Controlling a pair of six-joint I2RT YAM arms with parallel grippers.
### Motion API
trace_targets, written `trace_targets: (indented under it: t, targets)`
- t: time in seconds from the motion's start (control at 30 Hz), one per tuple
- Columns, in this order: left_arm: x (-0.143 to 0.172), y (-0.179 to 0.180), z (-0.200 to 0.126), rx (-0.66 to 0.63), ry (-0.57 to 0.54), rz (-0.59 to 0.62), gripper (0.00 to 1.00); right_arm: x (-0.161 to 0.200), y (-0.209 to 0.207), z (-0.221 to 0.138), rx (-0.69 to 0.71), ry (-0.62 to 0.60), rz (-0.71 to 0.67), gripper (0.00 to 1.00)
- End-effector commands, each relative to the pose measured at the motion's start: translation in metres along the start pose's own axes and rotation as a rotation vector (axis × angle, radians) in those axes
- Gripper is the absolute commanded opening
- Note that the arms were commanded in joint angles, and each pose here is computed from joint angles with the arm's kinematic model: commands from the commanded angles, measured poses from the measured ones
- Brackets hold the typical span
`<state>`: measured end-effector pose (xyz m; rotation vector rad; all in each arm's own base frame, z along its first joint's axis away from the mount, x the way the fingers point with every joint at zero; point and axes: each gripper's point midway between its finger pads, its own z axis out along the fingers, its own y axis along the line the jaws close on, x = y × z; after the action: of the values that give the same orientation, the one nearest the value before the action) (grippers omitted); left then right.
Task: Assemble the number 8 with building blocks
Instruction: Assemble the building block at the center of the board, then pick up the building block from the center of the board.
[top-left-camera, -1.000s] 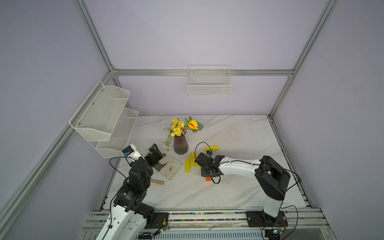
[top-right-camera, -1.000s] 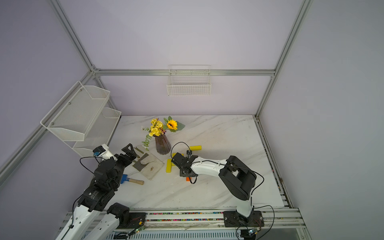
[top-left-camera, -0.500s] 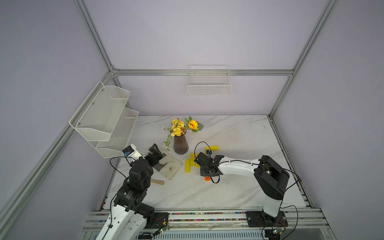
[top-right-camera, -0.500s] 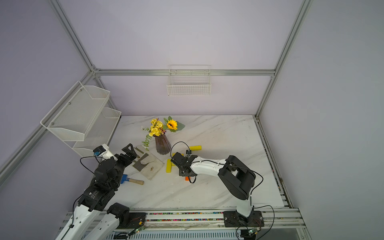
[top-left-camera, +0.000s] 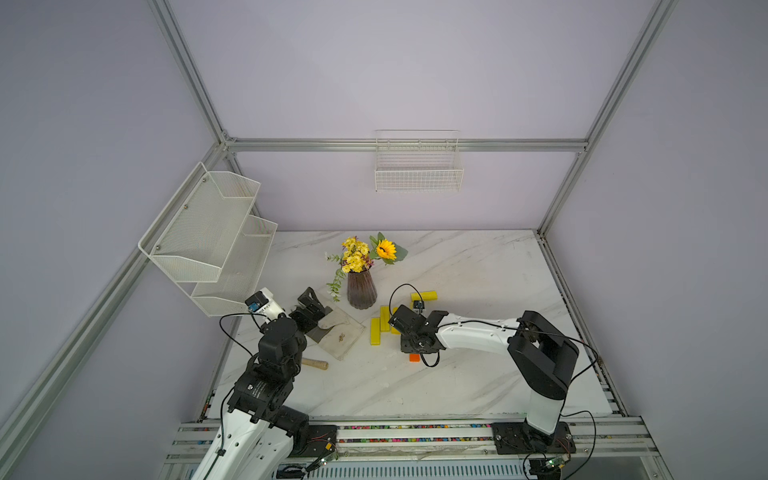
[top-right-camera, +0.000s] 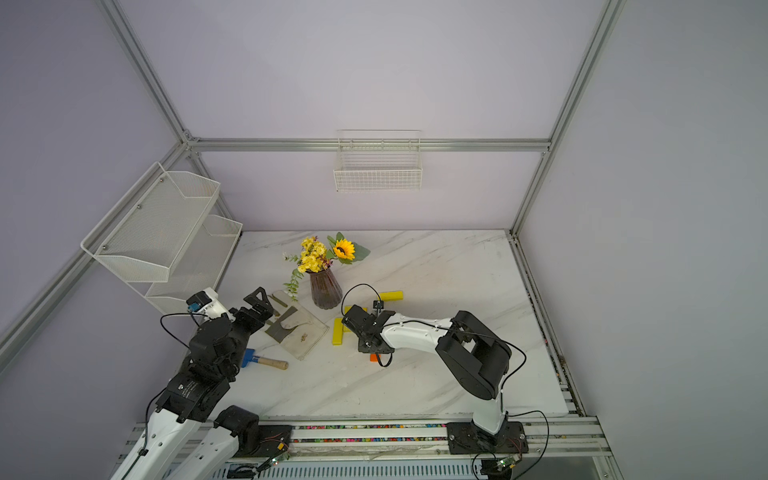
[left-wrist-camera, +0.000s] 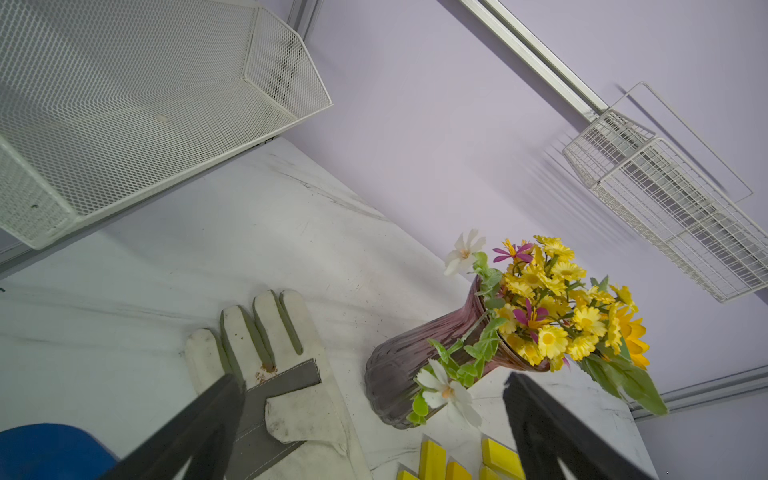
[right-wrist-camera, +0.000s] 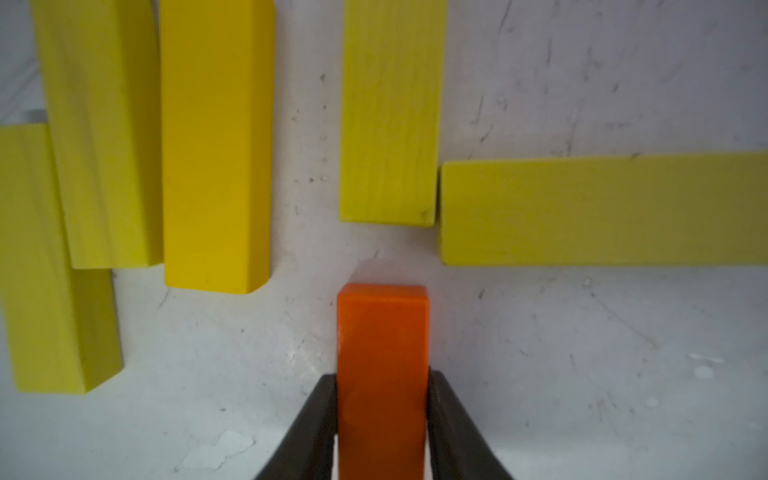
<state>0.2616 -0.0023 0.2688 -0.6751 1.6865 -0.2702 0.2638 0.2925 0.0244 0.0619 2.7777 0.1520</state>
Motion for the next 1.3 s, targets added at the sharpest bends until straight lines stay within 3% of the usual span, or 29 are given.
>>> trace_targets:
  t: [0.0, 0.3, 0.5, 0.7, 1.1, 1.27]
  targets:
    - [-0.004, -0.004, -0.001, 0.021, -0.02, -0.019, 1.0, 0.006, -0.008, 0.0, 0.013, 0.023, 0.009, 0.49]
    - [-0.005, -0.003, -0.003, 0.021, -0.027, -0.019, 1.0, -0.006, -0.004, -0.018, -0.018, -0.024, 0.005, 0.55]
    - [-0.009, -0.001, -0.005, 0.014, -0.039, -0.016, 1.0, -0.026, 0.01, -0.07, -0.057, -0.146, -0.05, 0.59]
    - [-0.015, 0.0, -0.008, 0.002, -0.056, -0.006, 1.0, -0.039, 0.056, -0.113, -0.124, -0.304, -0.177, 0.61]
    - [-0.018, 0.0, -0.011, 0.004, -0.061, 0.002, 1.0, -0.058, 0.126, -0.041, -0.171, -0.37, -0.181, 0.59]
    - [-0.018, 0.001, -0.011, 0.001, -0.062, 0.003, 1.0, -0.059, 0.139, -0.021, -0.199, -0.326, -0.178, 0.57]
